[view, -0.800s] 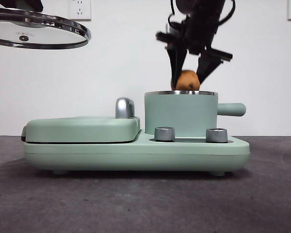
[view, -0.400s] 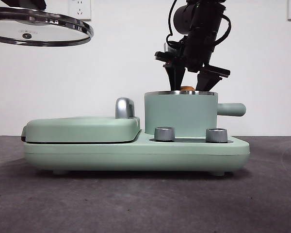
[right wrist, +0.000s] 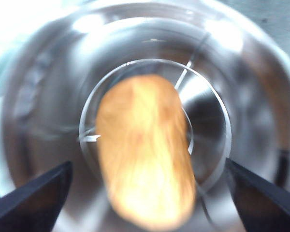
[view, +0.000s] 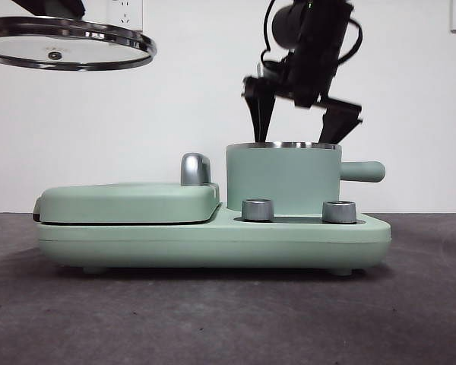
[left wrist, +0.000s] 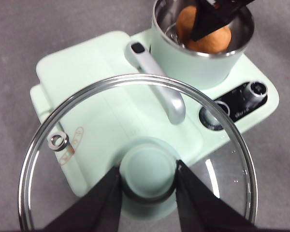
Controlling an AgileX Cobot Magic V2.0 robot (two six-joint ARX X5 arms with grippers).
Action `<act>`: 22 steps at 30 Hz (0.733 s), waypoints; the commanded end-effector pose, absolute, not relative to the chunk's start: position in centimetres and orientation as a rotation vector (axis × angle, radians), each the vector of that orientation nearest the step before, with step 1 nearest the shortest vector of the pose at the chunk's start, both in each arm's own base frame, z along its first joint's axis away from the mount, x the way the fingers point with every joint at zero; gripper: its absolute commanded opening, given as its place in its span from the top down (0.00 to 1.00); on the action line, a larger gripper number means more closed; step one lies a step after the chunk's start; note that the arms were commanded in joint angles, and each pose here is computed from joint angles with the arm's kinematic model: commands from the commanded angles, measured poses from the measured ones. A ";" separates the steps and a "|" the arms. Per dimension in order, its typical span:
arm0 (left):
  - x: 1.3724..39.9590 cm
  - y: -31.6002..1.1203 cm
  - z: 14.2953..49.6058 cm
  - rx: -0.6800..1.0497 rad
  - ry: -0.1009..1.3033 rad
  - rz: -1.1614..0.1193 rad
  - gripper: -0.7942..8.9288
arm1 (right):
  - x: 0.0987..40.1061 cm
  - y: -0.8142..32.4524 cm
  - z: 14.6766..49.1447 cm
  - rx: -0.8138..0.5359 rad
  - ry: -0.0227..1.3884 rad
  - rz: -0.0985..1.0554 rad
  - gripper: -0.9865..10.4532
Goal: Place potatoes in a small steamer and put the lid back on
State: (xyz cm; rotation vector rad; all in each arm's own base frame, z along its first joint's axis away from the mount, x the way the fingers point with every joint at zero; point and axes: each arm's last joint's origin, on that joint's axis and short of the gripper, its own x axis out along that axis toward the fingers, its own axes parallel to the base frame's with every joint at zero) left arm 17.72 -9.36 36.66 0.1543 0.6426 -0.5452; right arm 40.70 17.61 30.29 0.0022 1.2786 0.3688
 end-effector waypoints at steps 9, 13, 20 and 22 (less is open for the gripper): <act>19.0 -11.3 36.6 0.168 0.607 -0.603 0.90 | 34.7 15.1 41.2 -0.059 1.049 0.375 0.46; 19.3 -12.1 36.1 0.181 0.625 -0.626 0.90 | 31.4 13.6 43.4 -0.060 1.007 0.383 0.46; 19.5 -13.2 36.1 0.180 0.590 -0.659 0.90 | 23.5 10.2 43.7 -0.079 1.028 0.375 0.46; 19.7 -13.6 36.1 0.170 0.580 -0.665 0.90 | 20.8 9.0 43.1 -0.092 1.033 0.354 0.46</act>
